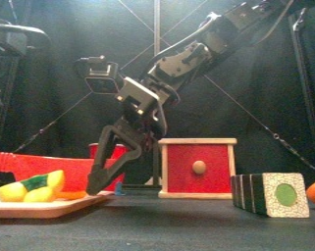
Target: Cut squash
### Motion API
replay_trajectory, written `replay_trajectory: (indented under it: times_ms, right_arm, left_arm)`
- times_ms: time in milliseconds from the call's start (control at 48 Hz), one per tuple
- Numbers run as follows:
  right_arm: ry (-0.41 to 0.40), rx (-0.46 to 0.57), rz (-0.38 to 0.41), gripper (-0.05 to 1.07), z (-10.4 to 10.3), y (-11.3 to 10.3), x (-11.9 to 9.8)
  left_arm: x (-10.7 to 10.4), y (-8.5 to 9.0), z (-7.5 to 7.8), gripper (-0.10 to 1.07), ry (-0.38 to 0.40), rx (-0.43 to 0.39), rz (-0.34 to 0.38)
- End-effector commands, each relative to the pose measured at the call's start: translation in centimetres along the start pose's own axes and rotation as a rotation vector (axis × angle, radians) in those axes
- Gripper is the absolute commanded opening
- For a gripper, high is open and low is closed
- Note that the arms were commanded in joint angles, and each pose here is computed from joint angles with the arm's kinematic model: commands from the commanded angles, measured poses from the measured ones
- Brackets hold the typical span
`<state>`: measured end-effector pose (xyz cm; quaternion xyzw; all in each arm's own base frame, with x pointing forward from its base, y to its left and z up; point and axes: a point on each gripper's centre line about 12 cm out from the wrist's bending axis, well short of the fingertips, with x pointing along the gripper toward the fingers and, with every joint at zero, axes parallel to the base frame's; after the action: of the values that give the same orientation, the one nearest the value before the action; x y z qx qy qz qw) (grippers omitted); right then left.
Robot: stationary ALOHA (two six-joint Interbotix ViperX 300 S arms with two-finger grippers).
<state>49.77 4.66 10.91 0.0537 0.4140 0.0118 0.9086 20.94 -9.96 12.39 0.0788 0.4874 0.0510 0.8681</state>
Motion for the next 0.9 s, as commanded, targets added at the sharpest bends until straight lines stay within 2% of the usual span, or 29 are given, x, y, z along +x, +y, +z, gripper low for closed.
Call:
replay_trajectory:
  times_ms: [0, 250, 458, 688, 875]
  right_arm:
    - [-0.085, 0.003, 0.011, 0.17, 2.8, 0.3, -2.9]
    - [-0.125, -0.002, 0.015, 0.19, 3.8, 0.4, -4.6]
    - [-0.157, -0.010, 0.019, 0.37, 4.9, 0.6, -5.9]
    - [-0.156, -0.018, 0.016, 0.56, 4.7, 0.6, -6.0]
    - [-0.161, -0.011, 0.020, 0.59, 4.7, 0.7, -6.2]
  left_arm:
    - [-1.1, -0.3, 2.0, 0.38, -0.065, -0.018, -0.021]
    - [-3.5, 0.6, 3.3, 0.38, -0.159, -0.044, -0.058]
    - [-6.1, 2.3, 3.5, 0.38, -0.252, -0.130, -0.105]
    - [-5.1, 3.8, 1.6, 0.38, -0.220, -0.159, -0.079]
    - [-5.0, 4.2, 1.9, 0.38, -0.236, -0.159, -0.074]
